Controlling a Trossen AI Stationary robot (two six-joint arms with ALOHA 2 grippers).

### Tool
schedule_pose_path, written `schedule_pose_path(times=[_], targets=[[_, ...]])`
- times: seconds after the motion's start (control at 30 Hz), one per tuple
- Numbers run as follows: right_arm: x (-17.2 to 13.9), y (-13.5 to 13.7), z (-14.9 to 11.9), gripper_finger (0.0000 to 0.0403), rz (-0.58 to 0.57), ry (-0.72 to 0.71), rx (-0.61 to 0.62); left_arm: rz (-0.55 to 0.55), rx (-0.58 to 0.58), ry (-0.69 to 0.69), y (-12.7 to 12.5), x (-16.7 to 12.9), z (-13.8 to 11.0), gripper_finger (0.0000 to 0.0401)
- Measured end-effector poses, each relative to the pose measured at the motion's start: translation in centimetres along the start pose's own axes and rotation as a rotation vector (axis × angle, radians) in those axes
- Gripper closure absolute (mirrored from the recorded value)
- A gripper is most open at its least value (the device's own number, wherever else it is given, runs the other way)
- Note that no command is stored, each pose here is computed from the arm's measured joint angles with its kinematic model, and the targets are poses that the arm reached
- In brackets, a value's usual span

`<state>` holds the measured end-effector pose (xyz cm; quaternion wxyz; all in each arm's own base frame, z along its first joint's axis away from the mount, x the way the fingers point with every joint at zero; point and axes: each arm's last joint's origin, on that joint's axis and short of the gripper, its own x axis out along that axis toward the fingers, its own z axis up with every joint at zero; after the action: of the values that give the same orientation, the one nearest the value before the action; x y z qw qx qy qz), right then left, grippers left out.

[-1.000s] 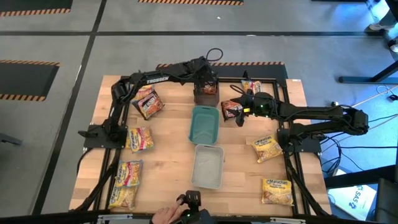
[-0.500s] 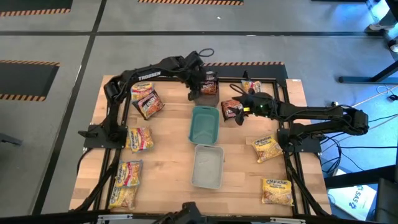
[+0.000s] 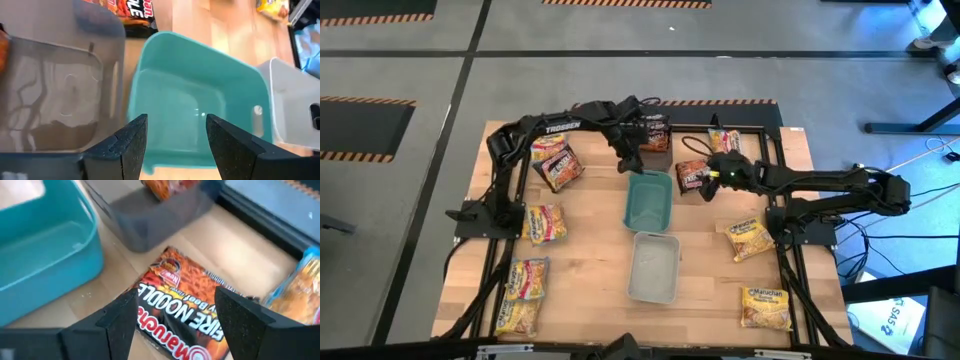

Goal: Sort Maruchan noodles
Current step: Put the black noodle pack into the black bin

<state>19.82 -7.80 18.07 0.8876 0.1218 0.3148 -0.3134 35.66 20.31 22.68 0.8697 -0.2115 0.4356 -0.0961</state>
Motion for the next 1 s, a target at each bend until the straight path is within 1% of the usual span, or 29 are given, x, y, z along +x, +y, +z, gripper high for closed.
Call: schedule_pose_path(times=[0.07,0.13,0.23,0.33,0.4,0.5,0.57,0.63,0.73,0.8,0.87,0.93,1.0], targets=[[0.8,0.1,-0.3,0.0159,-0.019,0.027,0.030,0.008,-0.024,0.012,-0.5,0.7,0.0,0.0205],[1.7,0.2,-0.7,0.0159,-0.055,0.043,0.056,0.041,-0.027,0.027,-1.3,1.4,0.1,0.0205],[2.9,0.2,-1.2,0.0159,-0.117,0.060,0.078,0.113,-0.032,0.061,-2.5,2.4,0.3,0.0205],[3.7,0.2,-1.8,0.0159,-0.148,0.088,0.104,0.175,-0.047,0.099,-3.6,3.3,0.2,0.0205],[4.1,0.2,-2.3,0.0159,-0.150,0.127,0.102,0.208,-0.051,0.126,-4.5,3.9,0.1,0.0205],[4.2,0.4,-2.7,0.0159,-0.091,0.191,0.075,0.248,-0.037,0.152,-6.2,5.0,0.0,0.0205],[4.0,0.6,-2.9,0.0159,-0.046,0.228,0.027,0.271,-0.029,0.164,-7.4,5.8,0.0,0.0205],[3.6,1.1,-3.3,0.0159,-0.009,0.275,-0.060,0.296,-0.021,0.172,-8.7,6.3,-0.1,0.0205],[2.7,2.4,-4.2,0.0159,0.047,0.333,-0.202,0.354,0.004,0.165,-10.9,7.2,-0.1,0.0205],[2.0,3.4,-4.7,0.0159,0.081,0.352,-0.266,0.397,0.014,0.173,-12.5,7.6,-0.4,0.0205],[1.4,4.5,-5.3,0.0159,0.119,0.366,-0.327,0.436,0.042,0.140,-14.2,7.9,-0.3,0.0205],[0.8,5.7,-5.9,0.0159,0.163,0.368,-0.389,0.475,0.039,0.137,-15.7,7.6,-0.7,0.0205],[0.1,6.9,-6.6,0.0159,0.213,0.370,-0.453,0.493,0.055,0.076,-17.2,7.5,-0.4,0.0205]])
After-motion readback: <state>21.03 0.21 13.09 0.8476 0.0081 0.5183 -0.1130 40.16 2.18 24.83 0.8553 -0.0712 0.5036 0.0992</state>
